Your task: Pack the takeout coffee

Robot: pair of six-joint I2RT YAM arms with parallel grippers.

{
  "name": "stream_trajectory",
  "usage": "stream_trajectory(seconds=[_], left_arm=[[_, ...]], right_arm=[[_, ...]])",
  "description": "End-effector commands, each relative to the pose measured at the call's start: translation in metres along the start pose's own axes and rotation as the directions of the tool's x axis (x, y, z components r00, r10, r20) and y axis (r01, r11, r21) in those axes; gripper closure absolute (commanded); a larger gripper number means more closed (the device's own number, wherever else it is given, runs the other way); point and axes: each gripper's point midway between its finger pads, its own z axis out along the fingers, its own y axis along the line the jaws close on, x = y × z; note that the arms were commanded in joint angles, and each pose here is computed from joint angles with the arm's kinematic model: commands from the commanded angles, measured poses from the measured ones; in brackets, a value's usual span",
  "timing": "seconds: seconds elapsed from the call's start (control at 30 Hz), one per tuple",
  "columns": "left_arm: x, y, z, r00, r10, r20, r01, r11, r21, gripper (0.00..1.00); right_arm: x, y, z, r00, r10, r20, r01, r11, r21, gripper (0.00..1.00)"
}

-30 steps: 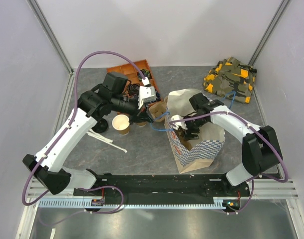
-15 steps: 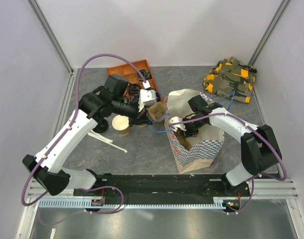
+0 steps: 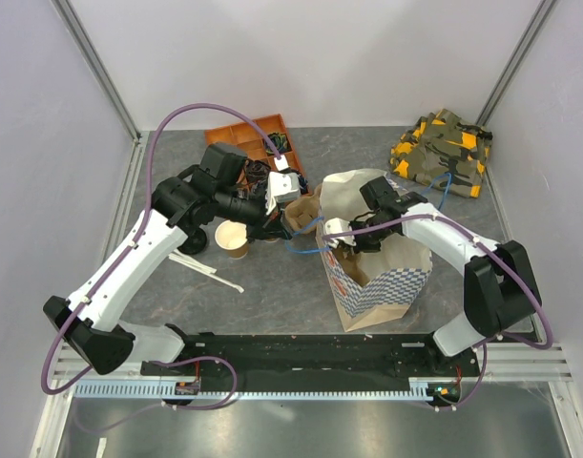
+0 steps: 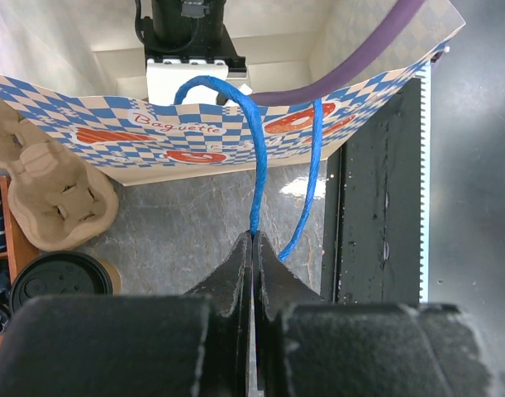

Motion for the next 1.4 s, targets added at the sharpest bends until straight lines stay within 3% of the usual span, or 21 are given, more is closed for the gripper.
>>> stream_trajectory(seconds=[0.0, 0.1, 0.2, 0.4, 0.53, 0.97, 1.07, 1.17, 1.27, 1.37], left_arm=[[-0.004, 0.002, -0.004, 0.999, 0.035, -0.008, -0.035, 0.999, -0.012, 0.98], [-0.002, 0.002, -0.003, 0.999, 0.034, -0.012, -0.034, 0.999, -0.010, 0.98], [0.000, 0.002, -0.003, 0.999, 0.036, -0.021, -0.037, 0.999, -0.006, 0.98], [0.006, 0.001, -0.003, 0.999, 0.039, -0.036, -0.039, 0.999, -0.002, 0.98], [0.005, 0.001, -0.002, 0.999, 0.030, -0.036, -0.030, 1.000, 0.001, 0.98], [0.005, 0.004, -0.001, 0.999, 0.002, -0.042, -0.002, 1.000, -0.007, 0.98], [0.005, 0.003, -0.001, 0.999, 0.000, -0.043, -0.001, 1.000, -0.008, 0.98], [0.005, 0.003, -0.002, 0.999, -0.002, -0.044, 0.001, 1.000, -0.012, 0.98], [0.005, 0.003, -0.002, 0.999, 0.001, -0.044, -0.001, 1.000, -0.015, 0.98], [0.006, 0.003, -0.001, 0.999, 0.005, -0.045, -0.005, 1.000, -0.011, 0.98]], right_arm=[[-0.015, -0.015, -0.018, 1.000, -0.012, 0.007, 0.011, 0.998, 0.063, 0.95], [-0.021, -0.020, -0.016, 0.999, 0.029, 0.045, -0.032, 0.996, 0.084, 0.58], [-0.026, -0.027, -0.013, 0.996, 0.039, 0.084, -0.049, 0.991, 0.126, 0.44], [-0.028, -0.022, -0.006, 0.993, 0.023, 0.114, -0.035, 0.994, 0.100, 0.31], [-0.029, -0.012, 0.003, 0.990, -0.001, 0.139, -0.005, 0.999, 0.044, 0.32], [0.002, 0.007, 0.036, 0.998, -0.015, 0.065, 0.018, 0.999, -0.049, 0.37], [0.003, 0.008, 0.039, 0.998, -0.014, 0.057, 0.017, 0.998, -0.053, 0.47], [0.002, 0.003, 0.035, 0.999, -0.024, 0.041, 0.026, 0.999, -0.036, 0.73], [-0.006, -0.005, 0.022, 0.999, -0.043, 0.032, 0.043, 0.999, -0.009, 0.85], [-0.012, -0.010, 0.010, 0.998, -0.060, 0.004, 0.060, 0.998, 0.004, 0.89]])
